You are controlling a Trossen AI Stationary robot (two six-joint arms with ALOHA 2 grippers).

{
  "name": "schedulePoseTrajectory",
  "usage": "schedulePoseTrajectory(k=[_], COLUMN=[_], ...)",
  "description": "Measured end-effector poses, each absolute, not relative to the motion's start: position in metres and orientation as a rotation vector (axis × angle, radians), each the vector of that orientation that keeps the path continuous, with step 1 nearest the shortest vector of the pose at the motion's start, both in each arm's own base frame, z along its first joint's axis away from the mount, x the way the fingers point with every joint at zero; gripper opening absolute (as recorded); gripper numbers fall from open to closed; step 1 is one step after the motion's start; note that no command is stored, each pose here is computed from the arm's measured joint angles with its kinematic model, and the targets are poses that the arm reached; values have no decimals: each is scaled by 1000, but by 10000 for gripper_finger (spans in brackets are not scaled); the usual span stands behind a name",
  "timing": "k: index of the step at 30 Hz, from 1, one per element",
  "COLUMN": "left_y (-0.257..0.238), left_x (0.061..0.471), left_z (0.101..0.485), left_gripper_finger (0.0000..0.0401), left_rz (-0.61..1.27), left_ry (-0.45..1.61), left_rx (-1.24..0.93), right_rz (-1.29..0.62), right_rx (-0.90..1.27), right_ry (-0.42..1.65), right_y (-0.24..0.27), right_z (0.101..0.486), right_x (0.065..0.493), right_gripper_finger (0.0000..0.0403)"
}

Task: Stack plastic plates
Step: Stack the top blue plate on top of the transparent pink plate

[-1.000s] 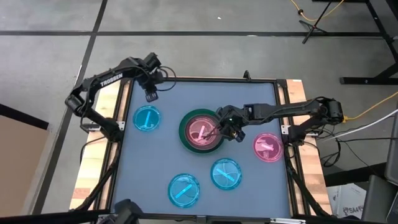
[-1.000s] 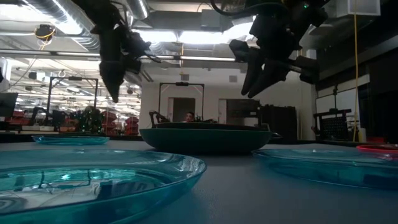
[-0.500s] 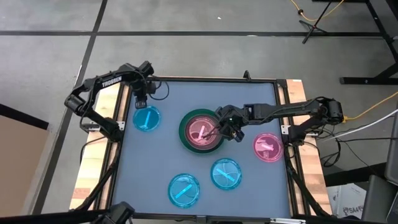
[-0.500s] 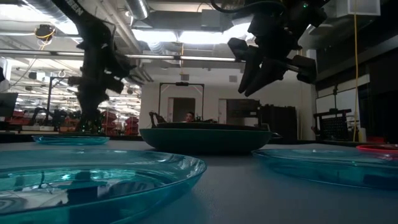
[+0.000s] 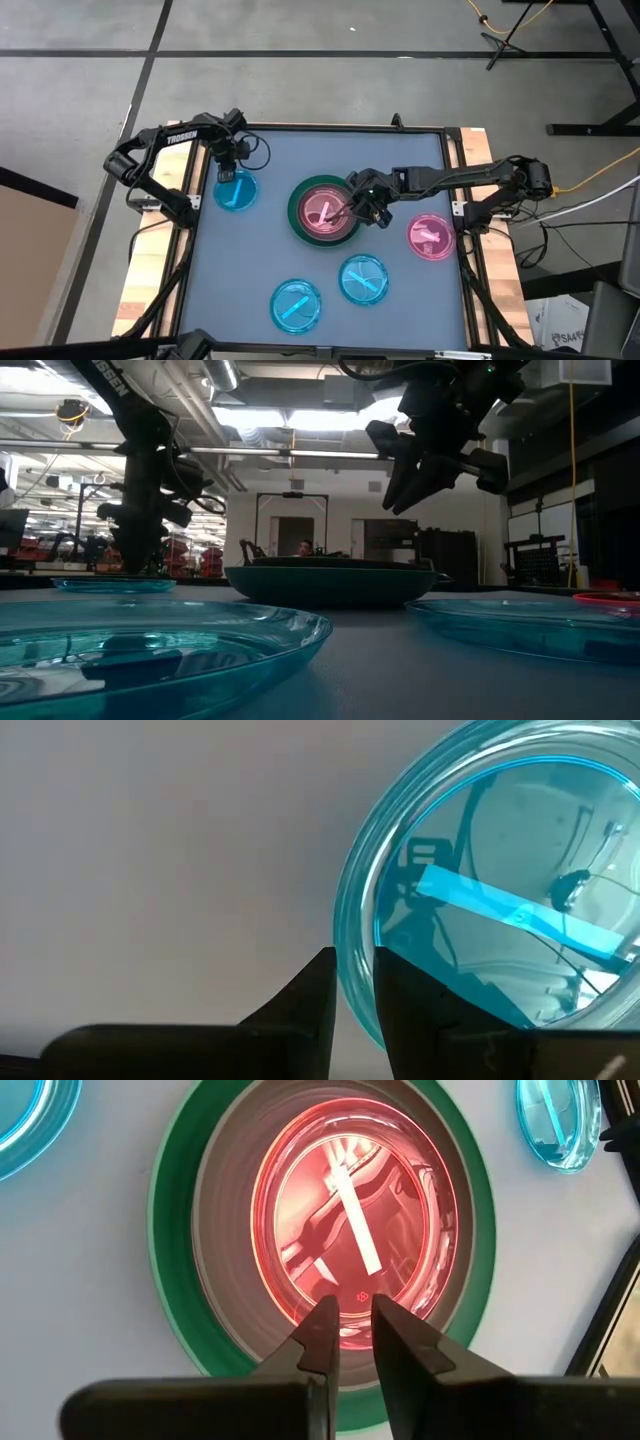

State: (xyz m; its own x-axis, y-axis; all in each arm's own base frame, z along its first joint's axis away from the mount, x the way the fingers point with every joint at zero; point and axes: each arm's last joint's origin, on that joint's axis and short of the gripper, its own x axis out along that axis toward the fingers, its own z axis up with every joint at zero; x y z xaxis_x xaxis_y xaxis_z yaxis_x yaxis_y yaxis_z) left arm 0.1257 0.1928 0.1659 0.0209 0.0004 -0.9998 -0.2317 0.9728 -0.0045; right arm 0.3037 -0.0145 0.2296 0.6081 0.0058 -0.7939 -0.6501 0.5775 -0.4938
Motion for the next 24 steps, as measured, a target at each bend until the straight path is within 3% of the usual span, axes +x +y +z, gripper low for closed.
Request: schedulePoseTrajectory(k=[24], left_y=[196], left_x=[128], left_z=[166], left_gripper_finger=[63], left_rz=[261], left_ry=[1502], left_rx=[-223], right_rz=[444], right_rx=[-886], right_ry=[841], right_y=[-15], right_z=[230], right_x=[304], right_gripper_finger=[51])
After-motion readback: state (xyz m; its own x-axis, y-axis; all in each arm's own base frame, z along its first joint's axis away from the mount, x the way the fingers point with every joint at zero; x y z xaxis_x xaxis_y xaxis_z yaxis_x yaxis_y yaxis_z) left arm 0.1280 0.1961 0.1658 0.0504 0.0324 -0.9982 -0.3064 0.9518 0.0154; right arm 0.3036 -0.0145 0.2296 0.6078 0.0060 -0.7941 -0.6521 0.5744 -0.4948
